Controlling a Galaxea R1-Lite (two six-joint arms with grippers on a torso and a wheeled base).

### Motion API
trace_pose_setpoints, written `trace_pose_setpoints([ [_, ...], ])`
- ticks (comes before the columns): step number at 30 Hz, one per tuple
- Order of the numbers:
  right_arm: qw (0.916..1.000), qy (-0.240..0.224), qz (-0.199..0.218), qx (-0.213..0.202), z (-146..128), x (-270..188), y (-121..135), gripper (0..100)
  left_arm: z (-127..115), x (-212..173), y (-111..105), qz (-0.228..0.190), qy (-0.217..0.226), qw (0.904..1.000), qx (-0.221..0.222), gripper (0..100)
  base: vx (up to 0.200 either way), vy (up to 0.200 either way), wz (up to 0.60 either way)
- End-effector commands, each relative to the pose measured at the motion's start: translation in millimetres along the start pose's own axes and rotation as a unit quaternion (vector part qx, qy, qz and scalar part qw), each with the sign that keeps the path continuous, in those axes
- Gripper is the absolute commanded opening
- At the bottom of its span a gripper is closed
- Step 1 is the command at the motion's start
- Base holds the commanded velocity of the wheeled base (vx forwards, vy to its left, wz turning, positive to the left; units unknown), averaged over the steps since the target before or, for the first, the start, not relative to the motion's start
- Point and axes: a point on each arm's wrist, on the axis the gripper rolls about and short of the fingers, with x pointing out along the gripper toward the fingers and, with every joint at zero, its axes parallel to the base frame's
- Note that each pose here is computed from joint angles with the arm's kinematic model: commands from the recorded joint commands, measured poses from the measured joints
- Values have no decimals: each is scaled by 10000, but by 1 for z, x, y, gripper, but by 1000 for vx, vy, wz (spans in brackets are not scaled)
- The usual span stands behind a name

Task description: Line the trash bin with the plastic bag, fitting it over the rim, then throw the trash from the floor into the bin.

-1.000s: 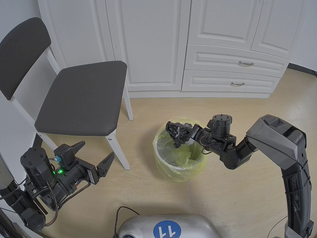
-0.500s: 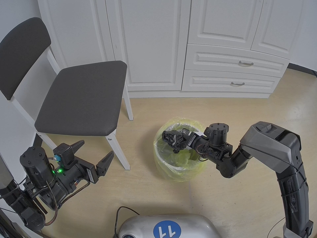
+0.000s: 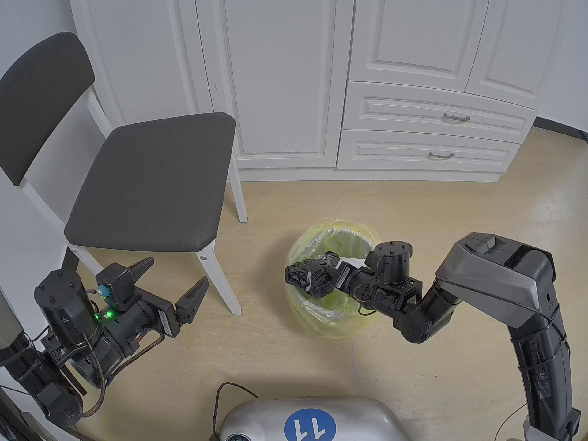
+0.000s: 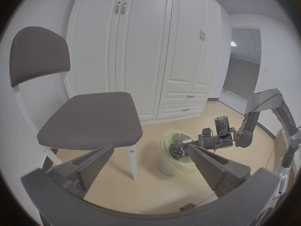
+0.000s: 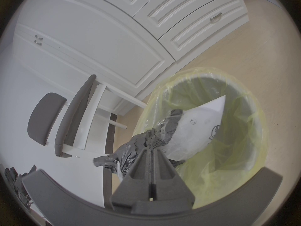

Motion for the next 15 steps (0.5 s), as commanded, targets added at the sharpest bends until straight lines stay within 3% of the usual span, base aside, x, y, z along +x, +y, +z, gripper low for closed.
trace_pose_setpoints([
  [1, 10000, 4, 19, 26, 1, -2, 3, 0, 0, 0, 0, 0, 0, 10000, 0, 100, 0, 0, 0],
  [9, 9993, -53, 20, 372, 15, 2, -4, 0, -1, 1, 3, 77, 24, 10000, 3, 100, 0, 0, 0],
  [15, 9979, -174, -170, 602, 32, 12, -24, 0, 0, 3, 5, 123, 2, 9999, -4, 100, 0, 0, 0],
])
